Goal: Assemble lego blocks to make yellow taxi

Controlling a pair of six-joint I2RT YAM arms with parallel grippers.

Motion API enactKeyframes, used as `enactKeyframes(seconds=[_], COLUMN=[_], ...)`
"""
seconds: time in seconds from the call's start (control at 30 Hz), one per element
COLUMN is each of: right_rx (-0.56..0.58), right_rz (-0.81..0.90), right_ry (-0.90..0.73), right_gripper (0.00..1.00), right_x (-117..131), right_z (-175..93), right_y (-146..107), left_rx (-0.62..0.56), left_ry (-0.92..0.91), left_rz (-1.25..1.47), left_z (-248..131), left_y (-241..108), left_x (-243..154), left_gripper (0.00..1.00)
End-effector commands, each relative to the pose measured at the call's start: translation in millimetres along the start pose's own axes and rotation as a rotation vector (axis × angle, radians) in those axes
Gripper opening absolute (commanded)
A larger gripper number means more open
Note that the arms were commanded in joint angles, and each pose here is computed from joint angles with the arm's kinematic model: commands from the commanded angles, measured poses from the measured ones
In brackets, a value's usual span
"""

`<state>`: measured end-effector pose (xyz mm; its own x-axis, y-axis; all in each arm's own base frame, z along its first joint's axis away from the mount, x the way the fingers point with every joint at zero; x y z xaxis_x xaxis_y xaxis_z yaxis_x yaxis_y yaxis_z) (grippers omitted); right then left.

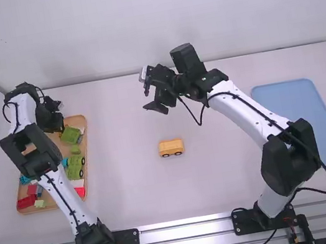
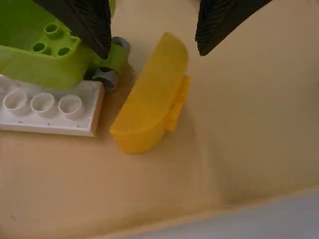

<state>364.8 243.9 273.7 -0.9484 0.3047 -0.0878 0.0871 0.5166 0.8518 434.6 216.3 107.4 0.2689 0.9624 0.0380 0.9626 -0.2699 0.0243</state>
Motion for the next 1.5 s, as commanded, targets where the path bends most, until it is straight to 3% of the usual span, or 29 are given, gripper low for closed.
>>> enactKeyframes(seconds=[0.0,0.2,0.23,0.27,0.47,0.57,0.77,0.87,1.17,1.33,1.47], right_rx=[0.014,0.013,0.013,0.013,0.013,0.013,0.016,0.016,0.013,0.013,0.013], right_rz=[0.014,0.014,0.014,0.014,0.013,0.014,0.019,0.016,0.013,0.014,0.015], right_ry=[0.007,0.007,0.007,0.007,0.007,0.007,0.009,0.009,0.007,0.007,0.007], right_gripper=[0.99,0.98,0.99,0.99,0.99,0.98,0.98,0.99,0.99,0.98,0.98], right_x=[-2,-2,-2,-2,-2,-2,-1,-1,-2,-2,-2], right_z=[4,4,4,4,4,4,4,4,4,4,4], right_y=[-6,-6,-6,-6,-6,-6,-6,-6,-6,-6,-6], left_rx=[0.031,0.050,0.045,0.038,-0.011,-0.042,-0.003,0.013,0.132,0.091,0.020], left_ry=[-0.016,0.010,0.014,0.020,0.014,-0.024,0.028,0.038,0.077,0.088,0.011], left_rz=[0.013,0.007,0.005,0.004,0.070,0.154,0.176,0.178,0.249,0.277,0.341], left_z=[8,16,16,16,16,16,16,16,27,36,37], left_y=[-5,-7,-6,-5,2,4,-1,-2,-15,-11,-7], left_x=[-4,-2,-2,-1,0,-3,5,5,4,7,-1], left_gripper=[0.50,0.75,0.93,0.99,0.99,0.86,0.91,0.99,0.99,0.99,0.93])
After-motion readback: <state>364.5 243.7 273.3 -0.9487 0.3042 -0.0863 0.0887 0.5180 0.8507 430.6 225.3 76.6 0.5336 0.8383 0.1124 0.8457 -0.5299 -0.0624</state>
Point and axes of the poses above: each hand's point on the last joint's axis, 136 mm out from that joint toward the fingers, its own z axis out along the fingers, its own x axis along the line the jaws close on, y = z × x, the point moved 8 cm from there along -z, back along the fingers, and after that the axes turned 8 degrees about z, right-handed, at the moved point
